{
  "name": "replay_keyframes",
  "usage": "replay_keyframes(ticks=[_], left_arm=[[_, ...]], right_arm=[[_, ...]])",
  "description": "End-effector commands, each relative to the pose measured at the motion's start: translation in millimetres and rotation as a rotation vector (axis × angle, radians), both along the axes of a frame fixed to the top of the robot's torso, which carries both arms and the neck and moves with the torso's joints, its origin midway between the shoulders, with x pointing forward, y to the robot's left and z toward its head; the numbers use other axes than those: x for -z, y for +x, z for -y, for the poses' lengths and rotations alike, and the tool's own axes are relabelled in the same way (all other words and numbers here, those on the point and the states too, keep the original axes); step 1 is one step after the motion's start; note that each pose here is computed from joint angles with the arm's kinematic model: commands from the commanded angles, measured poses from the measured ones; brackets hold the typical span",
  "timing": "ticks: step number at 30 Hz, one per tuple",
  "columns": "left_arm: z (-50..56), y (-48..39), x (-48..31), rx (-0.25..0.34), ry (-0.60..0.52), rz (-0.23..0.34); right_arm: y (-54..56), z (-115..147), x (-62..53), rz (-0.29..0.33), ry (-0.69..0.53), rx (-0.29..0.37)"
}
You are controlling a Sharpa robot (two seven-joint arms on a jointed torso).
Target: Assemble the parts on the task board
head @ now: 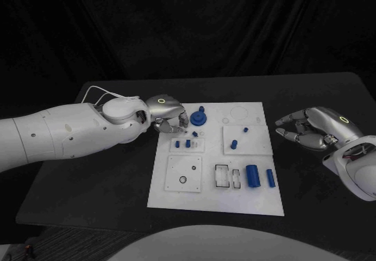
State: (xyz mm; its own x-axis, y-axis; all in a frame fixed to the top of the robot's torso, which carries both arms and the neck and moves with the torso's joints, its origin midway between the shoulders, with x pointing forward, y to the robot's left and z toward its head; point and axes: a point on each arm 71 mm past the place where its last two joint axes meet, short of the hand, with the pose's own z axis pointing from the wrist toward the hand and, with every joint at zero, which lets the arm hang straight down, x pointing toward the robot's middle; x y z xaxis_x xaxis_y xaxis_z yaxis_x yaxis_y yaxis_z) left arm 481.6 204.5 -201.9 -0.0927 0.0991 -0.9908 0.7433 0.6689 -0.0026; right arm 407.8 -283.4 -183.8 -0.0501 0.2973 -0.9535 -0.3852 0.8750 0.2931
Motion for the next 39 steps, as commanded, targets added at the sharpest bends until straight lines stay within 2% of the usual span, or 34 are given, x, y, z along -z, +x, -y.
replay_keyframes(ticks=[1,6,9,12,16,26,39], left_arm=[[4.5,-3.4,-7.7,0.037,-0.072,0.082],[14.2,-11.0,-16.4,0.109,-0.148,0.161],[20.7,-15.1,-19.7,0.145,-0.177,0.187],[26.2,-17.8,-20.7,0.163,-0.183,0.191],[31.9,-20.0,-17.9,0.181,-0.112,0.211],[40.4,-16.4,-8.5,0.163,0.009,0.163],[46.6,-12.8,-2.7,0.152,0.064,0.117]], right_arm=[[-0.2,1,1.5,-0.009,-0.005,0.012],[-0.1,1,1.7,-0.01,-0.005,0.011],[-0.1,1,1.8,-0.011,-0.005,0.011],[-0.2,1,1.9,-0.012,-0.006,0.012],[-0.2,2,2.4,-0.014,-0.008,0.014],[-1.0,1,6.5,-0.028,-0.012,0.012],[-1.7,1,10.1,-0.042,-0.014,0.008]])
